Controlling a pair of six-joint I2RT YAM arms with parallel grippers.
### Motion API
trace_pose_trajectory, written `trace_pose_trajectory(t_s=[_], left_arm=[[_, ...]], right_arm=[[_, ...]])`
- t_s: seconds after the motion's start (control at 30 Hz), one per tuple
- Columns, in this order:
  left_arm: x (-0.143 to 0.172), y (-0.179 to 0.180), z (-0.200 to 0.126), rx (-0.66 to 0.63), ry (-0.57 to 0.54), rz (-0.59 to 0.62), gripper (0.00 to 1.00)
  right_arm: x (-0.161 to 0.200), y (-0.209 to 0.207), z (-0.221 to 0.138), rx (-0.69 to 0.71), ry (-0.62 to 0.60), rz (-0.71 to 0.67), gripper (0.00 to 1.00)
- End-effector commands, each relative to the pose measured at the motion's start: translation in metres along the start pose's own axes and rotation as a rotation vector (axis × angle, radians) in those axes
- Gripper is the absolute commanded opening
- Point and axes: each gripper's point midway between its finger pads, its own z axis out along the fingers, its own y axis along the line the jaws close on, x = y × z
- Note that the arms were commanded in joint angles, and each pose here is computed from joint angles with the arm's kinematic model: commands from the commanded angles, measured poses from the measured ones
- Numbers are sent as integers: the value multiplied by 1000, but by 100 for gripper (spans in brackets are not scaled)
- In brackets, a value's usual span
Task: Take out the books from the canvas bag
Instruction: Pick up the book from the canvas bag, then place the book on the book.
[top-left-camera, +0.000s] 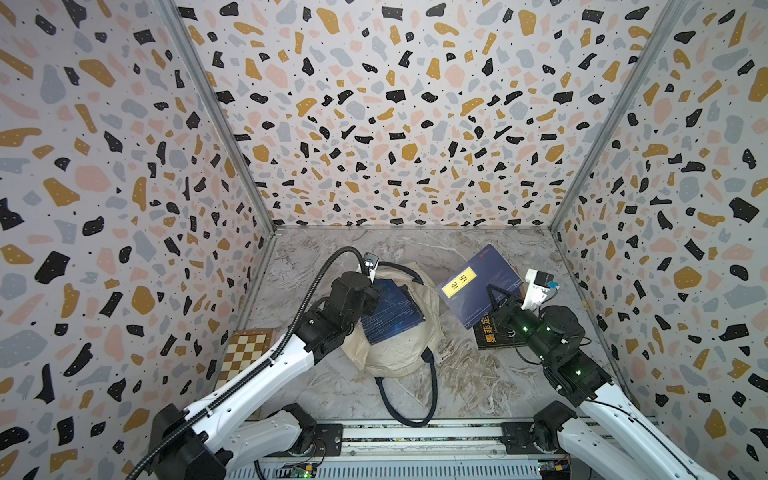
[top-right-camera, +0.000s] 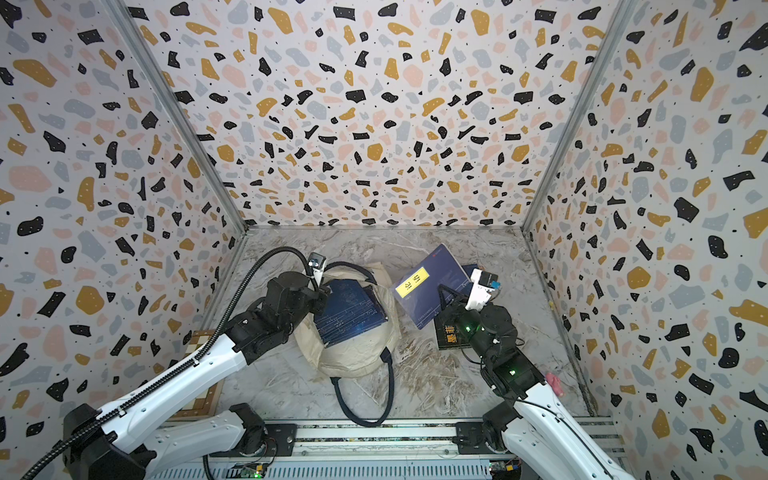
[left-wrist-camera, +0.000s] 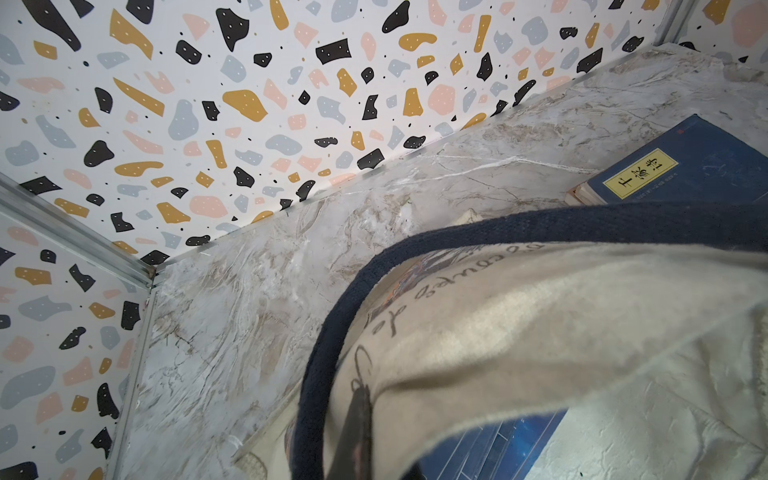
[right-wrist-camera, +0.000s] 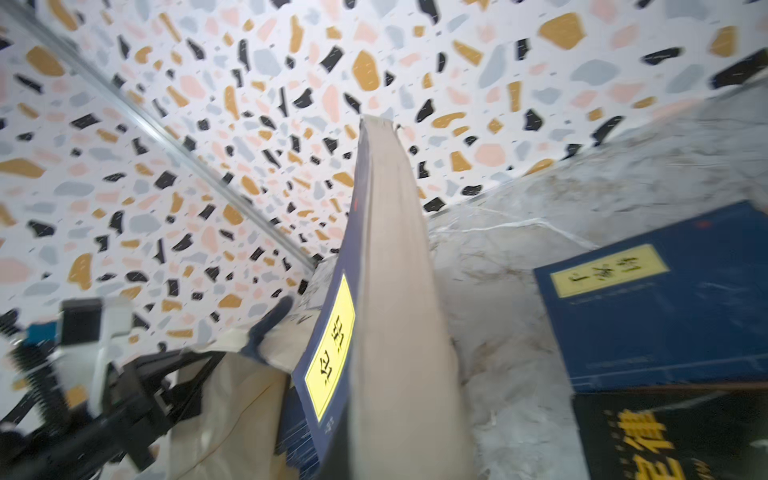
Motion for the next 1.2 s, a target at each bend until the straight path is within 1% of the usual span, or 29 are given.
trace_pose_trajectory(t_s=[0.0,0.17,0.27,0.37,0.47,0.63,0.8,0.9,1.03,1.17], left_arm=[[0,8,-3,-22,2,-18,0],[-1,8,-5,-19,-6,-21,0],[0,6,-5,-7,-4,-24,0],[0,3,-5,7,-4,-24,0],[-1,2,-6,13,-6,-26,0],[-1,-2,-7,28,-9,-23,0],[-1,-5,-8,38,-7,-17,0],[0,-6,-8,43,-7,-14,0],[-1,-8,-8,50,-8,-13,0],[0,-10,-7,57,-5,-11,0]], right_arm=[[1,-38,-5,106,-20,124,0],[4,-84,-11,203,-45,235,0],[7,-104,-12,239,-61,273,0],[18,-129,-14,300,-53,325,0],[30,-146,-11,315,-45,368,0],[55,-169,-2,361,22,435,0],[74,-185,2,398,51,487,0],[84,-201,-2,465,40,524,0],[97,-216,-7,501,20,598,0],[91,-220,-11,519,-16,604,0]])
